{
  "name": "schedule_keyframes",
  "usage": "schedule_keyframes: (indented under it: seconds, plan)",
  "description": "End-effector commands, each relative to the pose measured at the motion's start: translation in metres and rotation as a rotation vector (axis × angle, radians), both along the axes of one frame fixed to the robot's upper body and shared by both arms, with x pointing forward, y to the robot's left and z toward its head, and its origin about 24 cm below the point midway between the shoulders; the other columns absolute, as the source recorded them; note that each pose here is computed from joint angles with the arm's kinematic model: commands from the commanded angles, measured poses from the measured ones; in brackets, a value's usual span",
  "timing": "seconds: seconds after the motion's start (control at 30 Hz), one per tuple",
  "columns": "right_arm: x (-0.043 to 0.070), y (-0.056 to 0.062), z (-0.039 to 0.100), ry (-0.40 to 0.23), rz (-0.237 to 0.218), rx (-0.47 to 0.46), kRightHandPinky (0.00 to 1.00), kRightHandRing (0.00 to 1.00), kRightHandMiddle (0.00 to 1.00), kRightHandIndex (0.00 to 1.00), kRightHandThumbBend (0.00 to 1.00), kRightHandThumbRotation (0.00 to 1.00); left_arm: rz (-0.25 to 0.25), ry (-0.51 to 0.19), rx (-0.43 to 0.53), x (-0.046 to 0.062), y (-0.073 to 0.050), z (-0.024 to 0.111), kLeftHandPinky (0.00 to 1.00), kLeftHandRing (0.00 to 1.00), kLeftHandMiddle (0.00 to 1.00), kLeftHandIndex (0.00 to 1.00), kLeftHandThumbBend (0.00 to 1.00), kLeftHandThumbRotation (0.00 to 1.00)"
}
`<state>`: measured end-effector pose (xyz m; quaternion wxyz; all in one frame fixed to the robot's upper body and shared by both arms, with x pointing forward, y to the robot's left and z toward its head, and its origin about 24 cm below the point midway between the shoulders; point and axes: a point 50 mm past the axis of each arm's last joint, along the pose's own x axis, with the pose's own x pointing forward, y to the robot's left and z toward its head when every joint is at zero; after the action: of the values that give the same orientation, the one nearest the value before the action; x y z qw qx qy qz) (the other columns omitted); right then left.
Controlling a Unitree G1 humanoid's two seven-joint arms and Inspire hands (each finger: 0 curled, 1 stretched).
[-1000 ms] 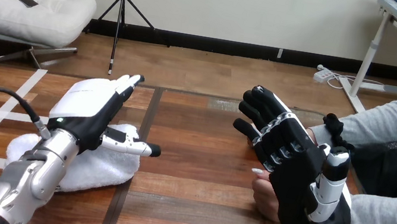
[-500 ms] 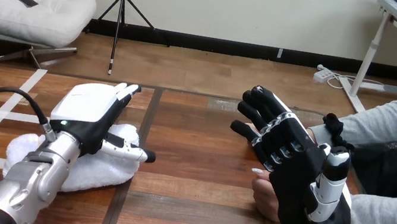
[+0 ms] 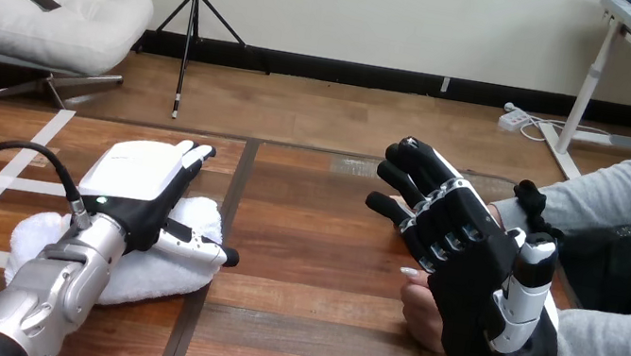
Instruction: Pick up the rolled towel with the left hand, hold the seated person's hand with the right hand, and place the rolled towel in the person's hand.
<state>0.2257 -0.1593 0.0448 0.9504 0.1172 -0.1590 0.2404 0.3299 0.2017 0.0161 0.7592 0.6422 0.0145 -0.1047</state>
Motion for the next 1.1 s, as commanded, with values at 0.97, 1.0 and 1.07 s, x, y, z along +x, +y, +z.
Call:
schedule_keyframes:
  seconds: [0.97,1.0,1.07]
  plan:
    - [0.0114,0.0046,0.0186,-0.09,0.012,0.027,0.89,0.94,0.92,0.87,0.93,1.0,0.014,0.13,0.142,0.0145,-0.0001,0.0336,0.95,0.95,0.96,0.93,1.0,0.59]
    - [0.0114,0.0046,0.0186,-0.09,0.013,0.028,0.89,0.94,0.92,0.87,0.93,1.0,0.015,0.136,0.145,0.0145,-0.0001,0.0337,0.95,0.94,0.95,0.92,1.0,0.59]
    - [0.0115,0.0047,0.0186,-0.092,0.012,0.028,0.89,0.94,0.92,0.87,0.93,1.0,0.015,0.155,0.149,0.0146,-0.0001,0.0337,0.95,0.94,0.95,0.92,1.0,0.59]
